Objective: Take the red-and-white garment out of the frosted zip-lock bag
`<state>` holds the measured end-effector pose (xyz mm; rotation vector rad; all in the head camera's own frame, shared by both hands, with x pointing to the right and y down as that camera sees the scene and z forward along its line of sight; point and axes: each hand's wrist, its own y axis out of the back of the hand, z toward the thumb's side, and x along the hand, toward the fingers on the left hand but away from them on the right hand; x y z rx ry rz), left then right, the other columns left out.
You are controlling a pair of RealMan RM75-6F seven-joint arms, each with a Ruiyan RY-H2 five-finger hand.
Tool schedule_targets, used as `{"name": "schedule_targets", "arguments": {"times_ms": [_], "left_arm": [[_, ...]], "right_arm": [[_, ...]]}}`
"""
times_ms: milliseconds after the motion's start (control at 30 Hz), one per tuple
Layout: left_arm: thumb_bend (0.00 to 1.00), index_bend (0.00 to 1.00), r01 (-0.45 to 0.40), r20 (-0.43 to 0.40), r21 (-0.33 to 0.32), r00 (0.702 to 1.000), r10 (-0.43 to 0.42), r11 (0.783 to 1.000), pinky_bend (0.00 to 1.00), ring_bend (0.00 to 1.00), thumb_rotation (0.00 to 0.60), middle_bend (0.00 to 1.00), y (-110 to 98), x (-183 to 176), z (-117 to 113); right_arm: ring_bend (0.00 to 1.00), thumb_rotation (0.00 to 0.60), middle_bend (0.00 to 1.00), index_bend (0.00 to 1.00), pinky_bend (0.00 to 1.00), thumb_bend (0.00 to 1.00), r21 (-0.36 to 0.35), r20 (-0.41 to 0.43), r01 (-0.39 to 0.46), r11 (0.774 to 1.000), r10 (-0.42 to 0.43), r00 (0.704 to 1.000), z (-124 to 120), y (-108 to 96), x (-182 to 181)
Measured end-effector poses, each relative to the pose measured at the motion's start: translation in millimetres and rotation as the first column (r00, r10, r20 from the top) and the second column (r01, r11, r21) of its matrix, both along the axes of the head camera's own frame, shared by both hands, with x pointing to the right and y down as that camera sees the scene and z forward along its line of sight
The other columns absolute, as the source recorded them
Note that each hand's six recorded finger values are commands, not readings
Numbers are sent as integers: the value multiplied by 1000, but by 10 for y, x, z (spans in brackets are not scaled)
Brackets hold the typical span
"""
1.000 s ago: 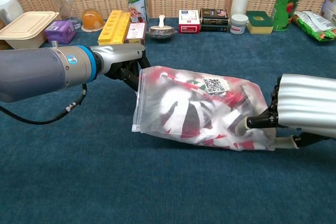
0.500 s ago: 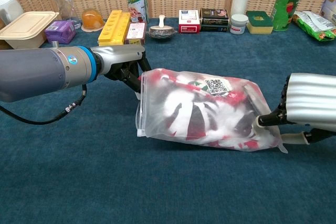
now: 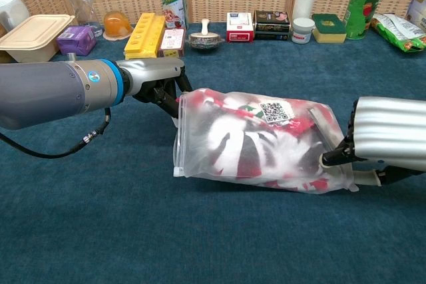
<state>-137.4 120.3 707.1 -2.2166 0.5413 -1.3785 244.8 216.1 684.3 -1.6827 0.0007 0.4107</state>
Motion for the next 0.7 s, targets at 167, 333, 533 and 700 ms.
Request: {"name": "schedule_targets", "arguments": {"times_ms": [167,333,533,700], "left_arm": [[453,855,-1,-1,-1,1000,1,1000,938,1000,600,1000,4,0,3],[454,856,1,-3,4,1000,-1,1000,938,1000,600,1000,-16,-15,-8],[454,856,15,-9,18,1000,-15,1000,938,1000,600,1000,-84,-69,-47],[454,855,22,-13,26,1000,-22,999,938,1000,600,1000,-124,-109,-75]], "right_arm": [[1000,600,848,592,1000,512,4,23,-14,1000,14,1000,-33,-33,-50],[1000,600,856,627,1000,537,13,49,-34,999,33,998,-89,-85,-81],[1000,600,871,665,1000,548,15,60,-56,998,55,997,-148,-128,-46],[1000,600,880,689,1000,554,16,45,-61,998,60,997,-164,-121,12]]}}
